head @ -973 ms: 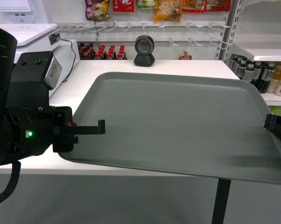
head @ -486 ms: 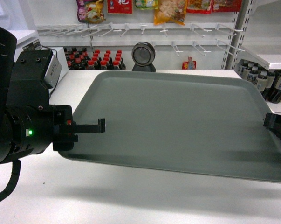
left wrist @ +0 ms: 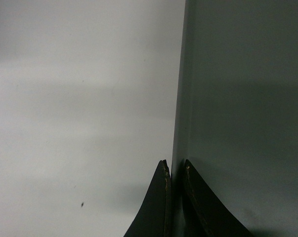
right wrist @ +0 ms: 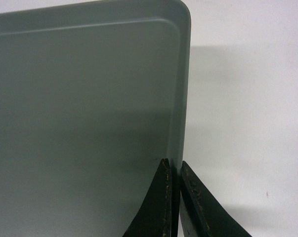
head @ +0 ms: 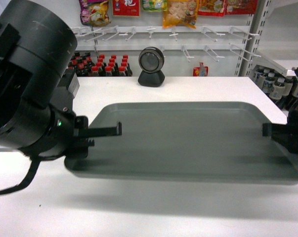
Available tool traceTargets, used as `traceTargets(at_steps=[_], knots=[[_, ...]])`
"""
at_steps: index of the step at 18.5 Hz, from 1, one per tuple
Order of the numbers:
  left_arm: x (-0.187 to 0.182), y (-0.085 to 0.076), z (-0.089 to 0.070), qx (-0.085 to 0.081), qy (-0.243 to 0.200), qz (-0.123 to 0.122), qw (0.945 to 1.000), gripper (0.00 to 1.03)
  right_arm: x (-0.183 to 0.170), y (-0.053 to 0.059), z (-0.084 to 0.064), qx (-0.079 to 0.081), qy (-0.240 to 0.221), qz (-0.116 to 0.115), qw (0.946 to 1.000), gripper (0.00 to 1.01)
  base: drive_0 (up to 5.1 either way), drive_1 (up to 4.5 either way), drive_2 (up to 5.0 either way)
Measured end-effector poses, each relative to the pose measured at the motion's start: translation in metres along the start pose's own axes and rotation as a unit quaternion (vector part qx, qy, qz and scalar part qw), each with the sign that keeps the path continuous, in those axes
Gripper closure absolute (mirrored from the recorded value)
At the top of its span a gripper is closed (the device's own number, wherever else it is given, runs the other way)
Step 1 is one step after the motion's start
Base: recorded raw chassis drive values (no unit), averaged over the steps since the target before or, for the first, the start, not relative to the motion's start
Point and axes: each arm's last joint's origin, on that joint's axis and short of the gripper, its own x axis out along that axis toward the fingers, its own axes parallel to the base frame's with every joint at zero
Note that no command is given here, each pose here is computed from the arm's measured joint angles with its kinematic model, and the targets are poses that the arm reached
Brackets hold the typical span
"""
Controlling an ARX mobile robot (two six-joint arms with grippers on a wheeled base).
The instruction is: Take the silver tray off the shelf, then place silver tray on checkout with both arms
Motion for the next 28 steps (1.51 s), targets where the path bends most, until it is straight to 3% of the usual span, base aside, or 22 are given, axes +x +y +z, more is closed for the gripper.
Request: traceTargets(at_steps=[3, 4, 9, 11, 12, 14, 16, 18, 19, 21, 22, 23, 24, 25, 26, 27, 28], knots=[[0.024, 0.000, 0.030, -0.032, -0.015, -0.021, 0.9992, 0.99, 0.029, -0.001, 0.020, -0.006, -0.017, 0.004, 0.9998, 0.99, 0.0, 0.00, 0.0], [0.030, 0.000, 0.035, -0.033, -0.021, -0.020, 0.9990, 0.99, 0.037, -0.001, 0.024, -0.008, -0.024, 0.005, 0.9997, 0.99, 0.0, 0.00, 0.0], [0.068, -0.001, 0.046, -0.023, -0.012, -0.007, 0.9997, 0.99, 0.083, 0.003, 0.029, -0.021, -0.017, 0.005, 0.9996, 0.99, 0.0, 0.00, 0.0], [0.089, 0.003, 0.038, -0.014, 0.009, 0.011, 0.9998, 0.99, 0.106, 0.012, 0.020, -0.030, -0.007, -0.003, 0.9995, 0.99, 0.0, 0.00, 0.0], [0.099, 0.003, 0.032, -0.005, 0.028, 0.018, 0.9994, 0.99, 0.119, 0.019, 0.006, -0.038, 0.020, -0.022, 0.9988, 0.99, 0.0, 0.00, 0.0], [0.102, 0.000, 0.030, 0.004, 0.043, 0.017, 0.9989, 0.99, 0.120, 0.022, -0.001, -0.046, 0.041, -0.034, 0.9975, 0.84, 0.0, 0.00, 0.0], [0.104, -0.004, 0.027, 0.007, 0.047, 0.028, 0.9985, 0.82, 0.120, 0.024, -0.008, -0.052, 0.048, -0.031, 0.9970, 0.68, 0.0, 0.00, 0.0], [0.103, -0.009, 0.024, 0.008, 0.043, 0.017, 0.9989, 0.64, 0.119, 0.022, -0.009, -0.054, 0.033, -0.034, 0.9974, 0.49, 0.0, 0.00, 0.0], [0.099, -0.009, 0.026, -0.006, 0.035, 0.003, 0.9994, 0.55, 0.114, 0.018, -0.005, -0.049, 0.022, -0.034, 0.9980, 0.40, 0.0, 0.00, 0.0], [0.079, -0.006, 0.035, -0.054, -0.007, -0.022, 0.9983, 0.38, 0.093, 0.007, 0.009, -0.039, -0.021, -0.024, 0.9987, 0.24, 0.0, 0.00, 0.0], [0.055, -0.001, 0.047, -0.092, -0.067, -0.031, 0.9930, 0.28, 0.073, 0.004, 0.024, -0.036, -0.075, -0.021, 0.9963, 0.14, 0.0, 0.00, 0.0], [0.032, 0.003, 0.061, -0.109, -0.141, -0.036, 0.9833, 0.23, 0.063, 0.002, 0.033, -0.044, -0.176, -0.043, 0.9826, 0.20, 0.0, 0.00, 0.0], [0.009, 0.010, 0.073, -0.106, -0.254, -0.080, 0.9580, 0.31, 0.044, -0.002, 0.035, -0.047, -0.262, -0.067, 0.9615, 0.31, 0.0, 0.00, 0.0], [-0.013, 0.024, 0.068, -0.074, -0.344, -0.091, 0.9316, 0.42, 0.026, -0.003, 0.017, -0.054, -0.293, -0.067, 0.9522, 0.42, 0.0, 0.00, 0.0], [-0.022, 0.038, 0.050, -0.037, -0.383, -0.081, 0.9193, 0.53, 0.009, -0.004, 0.000, -0.057, -0.308, -0.065, 0.9473, 0.53, 0.0, 0.00, 0.0], [-0.022, 0.053, 0.022, -0.008, -0.388, -0.066, 0.9192, 0.66, -0.010, -0.006, -0.008, -0.059, -0.323, -0.063, 0.9424, 0.66, 0.0, 0.00, 0.0], [-0.027, 0.064, 0.005, 0.007, -0.388, -0.055, 0.9200, 0.77, -0.028, -0.006, -0.010, -0.061, -0.334, -0.062, 0.9387, 0.77, 0.0, 0.00, 0.0]])
